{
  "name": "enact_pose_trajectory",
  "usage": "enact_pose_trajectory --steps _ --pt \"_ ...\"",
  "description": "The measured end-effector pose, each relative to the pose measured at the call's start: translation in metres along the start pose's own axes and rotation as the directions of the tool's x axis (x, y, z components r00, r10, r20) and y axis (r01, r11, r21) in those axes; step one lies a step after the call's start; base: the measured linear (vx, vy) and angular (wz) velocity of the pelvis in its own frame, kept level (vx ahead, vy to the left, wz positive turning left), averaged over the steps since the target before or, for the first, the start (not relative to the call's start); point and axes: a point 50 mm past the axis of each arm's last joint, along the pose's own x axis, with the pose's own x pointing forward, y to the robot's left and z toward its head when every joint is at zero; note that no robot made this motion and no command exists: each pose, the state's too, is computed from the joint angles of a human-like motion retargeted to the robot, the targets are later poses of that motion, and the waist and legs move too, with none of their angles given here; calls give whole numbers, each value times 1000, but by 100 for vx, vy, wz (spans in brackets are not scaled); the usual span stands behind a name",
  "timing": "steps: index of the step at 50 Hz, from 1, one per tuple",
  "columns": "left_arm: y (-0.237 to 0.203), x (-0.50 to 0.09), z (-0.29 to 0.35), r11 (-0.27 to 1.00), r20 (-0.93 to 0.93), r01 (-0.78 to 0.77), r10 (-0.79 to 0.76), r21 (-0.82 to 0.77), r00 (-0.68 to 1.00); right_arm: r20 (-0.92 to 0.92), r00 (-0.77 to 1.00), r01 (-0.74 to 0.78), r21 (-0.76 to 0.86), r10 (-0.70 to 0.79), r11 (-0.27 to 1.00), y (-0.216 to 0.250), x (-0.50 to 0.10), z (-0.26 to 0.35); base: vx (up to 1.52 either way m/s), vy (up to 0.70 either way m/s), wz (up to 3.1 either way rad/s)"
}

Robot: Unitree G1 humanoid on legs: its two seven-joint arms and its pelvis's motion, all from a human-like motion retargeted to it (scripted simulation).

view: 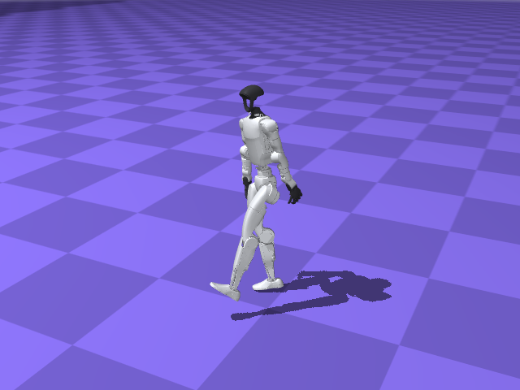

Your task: In place motions

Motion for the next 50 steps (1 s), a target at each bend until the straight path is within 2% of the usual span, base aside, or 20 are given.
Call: enact_pose_trajectory --steps 13,23,29,40,50 --pt "10 -15 44 997 137 -66 59 46 989 -141 989 -24 108 39 994 15 -1 -38 -2 7 73" --pt "5 -10 35 998 111 -44 38 52 993 -129 991 -12 99 24 995 9 -1 -34 -6 17 13" --pt "5 -12 37 998 104 -34 29 44 994 -27 999 -13 147 17 989 6 0 -8 -15 17 12" --pt "3 -9 28 999 94 11 -7 -42 996 27 999 -25 -49 27 998 7 0 11 -7 13 -23" --pt "2 -8 24 1000 65 6 -4 -22 998 29 999 -38 -43 39 998 8 1 10 -4 8 -6"
